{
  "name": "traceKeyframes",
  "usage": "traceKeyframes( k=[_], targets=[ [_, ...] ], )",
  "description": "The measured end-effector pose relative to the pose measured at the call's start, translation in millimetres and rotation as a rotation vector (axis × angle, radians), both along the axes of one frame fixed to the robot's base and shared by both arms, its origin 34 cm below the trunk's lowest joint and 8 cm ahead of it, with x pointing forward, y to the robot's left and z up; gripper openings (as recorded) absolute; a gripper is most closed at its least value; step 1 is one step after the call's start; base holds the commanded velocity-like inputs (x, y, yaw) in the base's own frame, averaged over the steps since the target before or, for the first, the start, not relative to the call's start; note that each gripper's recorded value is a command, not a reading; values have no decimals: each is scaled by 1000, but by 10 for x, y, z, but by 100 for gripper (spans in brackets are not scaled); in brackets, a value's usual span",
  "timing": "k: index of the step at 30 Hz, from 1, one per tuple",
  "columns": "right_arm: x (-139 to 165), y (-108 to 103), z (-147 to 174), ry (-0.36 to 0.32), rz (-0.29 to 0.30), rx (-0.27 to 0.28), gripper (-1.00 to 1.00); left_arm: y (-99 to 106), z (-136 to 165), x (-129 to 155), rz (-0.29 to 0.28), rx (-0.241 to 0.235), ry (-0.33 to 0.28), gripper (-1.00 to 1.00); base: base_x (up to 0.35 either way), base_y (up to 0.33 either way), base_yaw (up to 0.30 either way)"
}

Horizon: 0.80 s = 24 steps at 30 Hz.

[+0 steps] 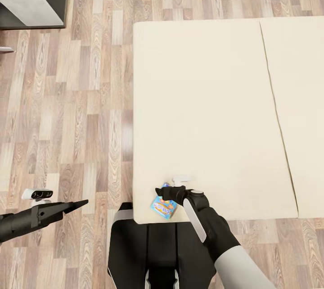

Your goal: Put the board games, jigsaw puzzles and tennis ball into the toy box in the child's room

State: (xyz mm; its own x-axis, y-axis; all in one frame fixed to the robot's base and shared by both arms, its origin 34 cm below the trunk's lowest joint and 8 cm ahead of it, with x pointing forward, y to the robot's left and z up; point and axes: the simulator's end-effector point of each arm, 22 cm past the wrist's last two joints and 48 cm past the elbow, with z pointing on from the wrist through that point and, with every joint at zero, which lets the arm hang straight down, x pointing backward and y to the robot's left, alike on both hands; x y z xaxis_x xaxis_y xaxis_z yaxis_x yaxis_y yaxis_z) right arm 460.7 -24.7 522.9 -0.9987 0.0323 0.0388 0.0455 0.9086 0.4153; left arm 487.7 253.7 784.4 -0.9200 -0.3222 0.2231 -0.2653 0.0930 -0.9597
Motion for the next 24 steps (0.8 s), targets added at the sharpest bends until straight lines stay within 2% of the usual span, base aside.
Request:
traceKeyframes(
  k=[13,20,24],
  targets=[
    [-9,-11,-5,2,3,-5,100,0,2,2,1,-1,-2,100,0,2,0],
    [-117,-16,7,34,9,-4,100,5,-3,-1,2,0,0,100,0,0,0],
    [-60,-12,32,23,7,-1,100,5,-4,-1,2,0,1,100,0,0,0]
  ],
)
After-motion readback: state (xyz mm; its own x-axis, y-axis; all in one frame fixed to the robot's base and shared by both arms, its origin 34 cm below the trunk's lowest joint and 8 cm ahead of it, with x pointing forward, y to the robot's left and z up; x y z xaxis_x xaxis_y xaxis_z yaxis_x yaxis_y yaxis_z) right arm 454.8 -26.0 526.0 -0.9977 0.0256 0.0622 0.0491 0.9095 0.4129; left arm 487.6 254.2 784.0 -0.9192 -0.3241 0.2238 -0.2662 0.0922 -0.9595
